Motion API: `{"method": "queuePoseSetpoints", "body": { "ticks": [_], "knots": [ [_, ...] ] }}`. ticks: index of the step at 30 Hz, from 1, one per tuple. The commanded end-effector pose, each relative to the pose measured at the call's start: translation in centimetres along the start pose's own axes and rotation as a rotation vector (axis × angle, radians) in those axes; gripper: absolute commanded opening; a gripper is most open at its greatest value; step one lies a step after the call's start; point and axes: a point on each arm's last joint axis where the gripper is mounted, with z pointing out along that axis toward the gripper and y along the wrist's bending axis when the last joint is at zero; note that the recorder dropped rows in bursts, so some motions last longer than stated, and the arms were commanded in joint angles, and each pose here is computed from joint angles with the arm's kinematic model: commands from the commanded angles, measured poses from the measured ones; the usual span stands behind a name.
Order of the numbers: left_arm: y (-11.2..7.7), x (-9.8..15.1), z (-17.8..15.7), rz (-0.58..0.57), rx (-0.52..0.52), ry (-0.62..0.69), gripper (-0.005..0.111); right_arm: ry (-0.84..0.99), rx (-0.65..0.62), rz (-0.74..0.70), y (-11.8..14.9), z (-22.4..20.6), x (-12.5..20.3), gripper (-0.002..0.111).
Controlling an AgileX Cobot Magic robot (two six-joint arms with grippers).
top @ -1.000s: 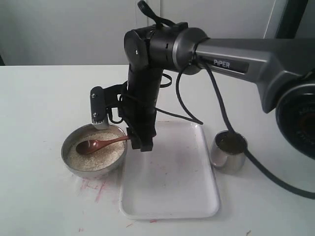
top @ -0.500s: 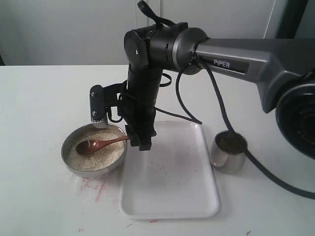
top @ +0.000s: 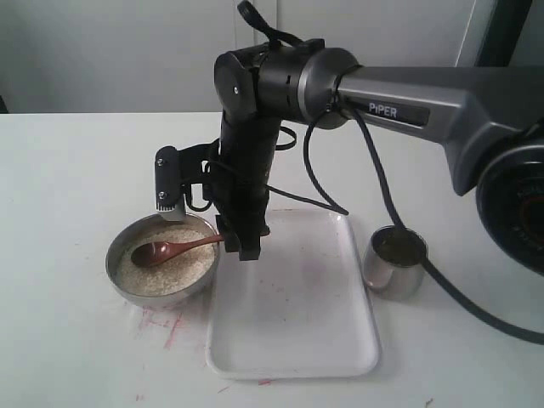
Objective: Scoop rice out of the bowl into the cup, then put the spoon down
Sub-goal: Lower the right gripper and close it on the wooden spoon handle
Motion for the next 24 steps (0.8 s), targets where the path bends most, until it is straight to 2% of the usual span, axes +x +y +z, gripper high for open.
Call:
{"method": "queuePoseSetpoints", "body": {
  "ticks": [1, 24],
  "knots": [
    [-0.2, 0.7, 0.1, -0.01, 0.021, 0.061, 0.014, -0.001, -0.005, 0.006, 0.0, 0.0, -0.1, 0.034],
    [-0.2, 0.7, 0.1, -0.01, 0.021, 0.061, 0.014, 0.022, -0.024, 0.002, 0.1, 1.0, 0.2, 0.028]
  ]
}}
